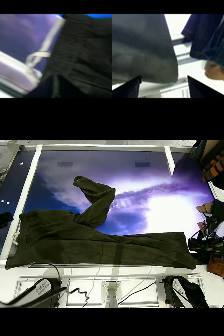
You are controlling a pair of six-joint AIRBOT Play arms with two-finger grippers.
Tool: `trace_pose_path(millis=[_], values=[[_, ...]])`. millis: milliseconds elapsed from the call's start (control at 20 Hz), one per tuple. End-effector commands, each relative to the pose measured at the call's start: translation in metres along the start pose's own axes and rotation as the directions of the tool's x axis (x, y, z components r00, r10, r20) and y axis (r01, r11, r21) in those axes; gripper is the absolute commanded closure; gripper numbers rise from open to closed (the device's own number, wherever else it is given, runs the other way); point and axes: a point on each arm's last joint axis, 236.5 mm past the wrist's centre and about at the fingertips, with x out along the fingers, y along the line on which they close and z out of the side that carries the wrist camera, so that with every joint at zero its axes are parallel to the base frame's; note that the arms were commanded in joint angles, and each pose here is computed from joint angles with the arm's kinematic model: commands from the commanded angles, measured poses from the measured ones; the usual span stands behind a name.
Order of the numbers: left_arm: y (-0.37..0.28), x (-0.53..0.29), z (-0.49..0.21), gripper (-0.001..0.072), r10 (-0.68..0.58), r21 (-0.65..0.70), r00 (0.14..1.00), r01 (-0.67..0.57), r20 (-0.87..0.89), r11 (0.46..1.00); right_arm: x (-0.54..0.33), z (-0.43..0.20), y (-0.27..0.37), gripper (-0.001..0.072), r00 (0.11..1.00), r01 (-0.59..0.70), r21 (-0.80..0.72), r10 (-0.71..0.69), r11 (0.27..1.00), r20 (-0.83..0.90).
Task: Fold the clothes and pants, and hang the long-sleeved shirts on hangers.
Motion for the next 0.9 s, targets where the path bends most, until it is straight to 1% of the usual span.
trace_pose_path(millis=[0, 50, 100, 200, 300, 350, 400, 450, 500, 550, 600, 700, 750, 850], values=[[-0.025, 0.046, -0.012, 0.0166, -0.164, 0.065, 0.959, 0.184, -0.229, 0.981, -0.001, 0.016, 0.001, 0.0088, 0.998, -0.002, 0.000, 0.002, 1.000, 0.068], [-0.020, 0.057, -0.015, 0.0176, -0.168, 0.054, 0.954, 0.187, -0.250, 0.981, -0.001, 0.019, 0.000, 0.0088, 0.997, -0.001, 0.000, 0.001, 1.000, 0.079], [-0.016, 0.064, -0.019, 0.0236, -0.181, 0.058, 0.948, 0.202, -0.263, 0.978, -0.001, 0.020, 0.001, 0.0089, 0.996, -0.003, 0.001, 0.003, 1.000, 0.085], [-0.017, 0.067, -0.021, 0.0246, -0.280, 0.062, 0.926, 0.304, -0.253, 0.951, -0.001, 0.024, 0.001, 0.0088, 0.995, -0.003, 0.002, 0.003, 1.000, 0.103], [-0.013, 0.060, -0.006, 0.0246, -0.407, -0.003, 0.902, 0.411, -0.145, 0.912, -0.003, 0.034, 0.002, 0.0088, 0.990, -0.008, 0.004, 0.007, 1.000, 0.142], [-0.003, 0.056, 0.008, 0.0246, -0.449, -0.056, 0.892, 0.446, -0.054, 0.893, -0.004, 0.040, 0.005, 0.0088, 0.986, -0.023, 0.006, 0.022, 1.000, 0.168], [0.010, 0.055, 0.019, 0.0246, -0.464, -0.105, 0.885, 0.464, 0.022, 0.880, -0.005, 0.045, 0.010, 0.0088, 0.981, -0.045, 0.010, 0.042, 0.999, 0.192], [0.024, 0.056, 0.025, 0.0237, -0.471, -0.161, 0.878, 0.478, 0.080, 0.863, -0.006, 0.051, 0.017, 0.0088, 0.973, -0.075, 0.014, 0.070, 0.997, 0.218], [0.034, 0.060, 0.030, 0.0174, -0.470, -0.198, 0.874, 0.486, 0.123, 0.851, -0.009, 0.058, 0.023, 0.0088, 0.964, -0.106, 0.019, 0.098, 0.994, 0.247], [0.041, 0.065, 0.032, 0.0093, -0.472, -0.227, 0.870, 0.494, 0.146, 0.839, -0.012, 0.067, 0.031, 0.0088, 0.950, -0.144, 0.025, 0.131, 0.989, 0.284], [0.042, 0.071, 0.030, 0.0059, -0.475, -0.205, 0.868, 0.495, 0.142, 0.844, -0.017, 0.077, 0.039, 0.0089, 0.931, -0.184, 0.031, 0.164, 0.982, 0.326], [0.033, 0.084, 0.026, 0.0059, -0.495, -0.115, 0.861, 0.506, 0.113, 0.855, -0.027, 0.096, 0.051, 0.0090, 0.889, -0.254, 0.048, 0.213, 0.966, 0.406], [0.025, 0.090, 0.025, 0.0059, -0.506, -0.101, 0.857, 0.515, 0.097, 0.851, -0.032, 0.104, 0.055, 0.0091, 0.867, -0.287, 0.059, 0.233, 0.956, 0.440], [0.008, 0.106, 0.024, 0.0059, -0.523, -0.088, 0.850, 0.527, 0.065, 0.846, -0.038, 0.113, 0.059, 0.0159, 0.841, -0.326, 0.080, 0.250, 0.942, 0.479]])
